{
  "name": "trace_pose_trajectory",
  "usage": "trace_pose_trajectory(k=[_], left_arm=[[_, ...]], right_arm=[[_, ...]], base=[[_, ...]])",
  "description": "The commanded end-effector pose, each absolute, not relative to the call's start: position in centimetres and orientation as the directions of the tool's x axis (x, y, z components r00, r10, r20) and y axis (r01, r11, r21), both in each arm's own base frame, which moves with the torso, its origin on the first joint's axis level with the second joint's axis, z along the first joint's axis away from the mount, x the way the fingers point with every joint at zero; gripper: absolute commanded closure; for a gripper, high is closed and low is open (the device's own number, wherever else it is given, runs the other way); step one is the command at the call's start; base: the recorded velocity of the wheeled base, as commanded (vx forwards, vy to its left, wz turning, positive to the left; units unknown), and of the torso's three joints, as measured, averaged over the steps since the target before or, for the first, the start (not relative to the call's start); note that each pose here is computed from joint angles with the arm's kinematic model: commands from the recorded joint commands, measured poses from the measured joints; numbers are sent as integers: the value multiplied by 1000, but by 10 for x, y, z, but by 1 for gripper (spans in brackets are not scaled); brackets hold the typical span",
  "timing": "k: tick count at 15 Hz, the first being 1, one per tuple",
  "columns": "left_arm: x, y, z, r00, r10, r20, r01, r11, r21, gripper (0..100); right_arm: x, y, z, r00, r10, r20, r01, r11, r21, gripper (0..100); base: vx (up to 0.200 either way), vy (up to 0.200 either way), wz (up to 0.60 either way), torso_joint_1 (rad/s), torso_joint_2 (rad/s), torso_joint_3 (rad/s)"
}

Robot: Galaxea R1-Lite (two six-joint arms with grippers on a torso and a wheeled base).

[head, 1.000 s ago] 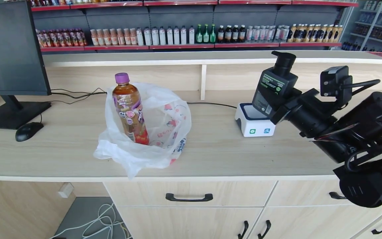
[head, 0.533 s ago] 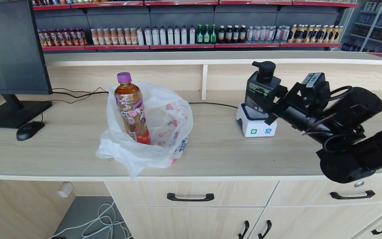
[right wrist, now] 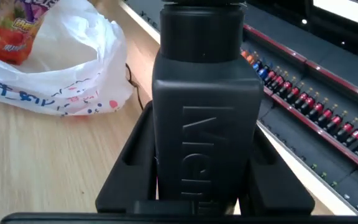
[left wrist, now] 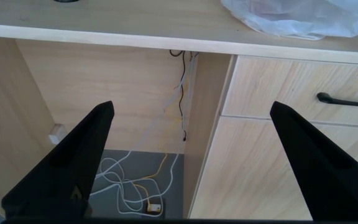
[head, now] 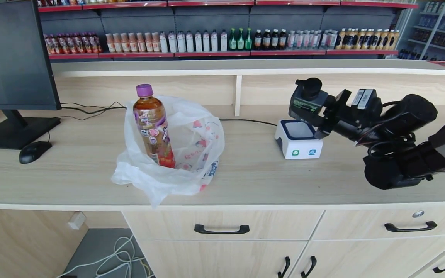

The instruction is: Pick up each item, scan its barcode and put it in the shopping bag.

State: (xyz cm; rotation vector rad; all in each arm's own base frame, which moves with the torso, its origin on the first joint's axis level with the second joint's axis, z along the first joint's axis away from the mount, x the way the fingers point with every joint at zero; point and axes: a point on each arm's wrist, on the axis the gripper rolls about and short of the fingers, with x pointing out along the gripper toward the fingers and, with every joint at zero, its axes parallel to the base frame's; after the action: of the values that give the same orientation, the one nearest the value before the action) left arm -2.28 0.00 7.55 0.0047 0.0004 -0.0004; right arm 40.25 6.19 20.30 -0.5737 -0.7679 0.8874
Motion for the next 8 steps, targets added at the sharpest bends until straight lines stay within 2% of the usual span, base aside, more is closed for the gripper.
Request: trace_pose_trajectory(k=[1, 8], left_arm=[[-23, 0, 76, 1000, 0, -2, 0, 1000, 5, 0], [-23, 0, 76, 1000, 0, 0, 0, 1000, 5, 0]], right_arm=[[421, 61, 193, 394, 851, 348, -430, 505, -749, 100], [433, 59, 176, 387, 865, 320, -384, 467, -796, 100]], base=[[0, 0, 0, 0, 0, 0], [0, 0, 0, 0, 0, 0]])
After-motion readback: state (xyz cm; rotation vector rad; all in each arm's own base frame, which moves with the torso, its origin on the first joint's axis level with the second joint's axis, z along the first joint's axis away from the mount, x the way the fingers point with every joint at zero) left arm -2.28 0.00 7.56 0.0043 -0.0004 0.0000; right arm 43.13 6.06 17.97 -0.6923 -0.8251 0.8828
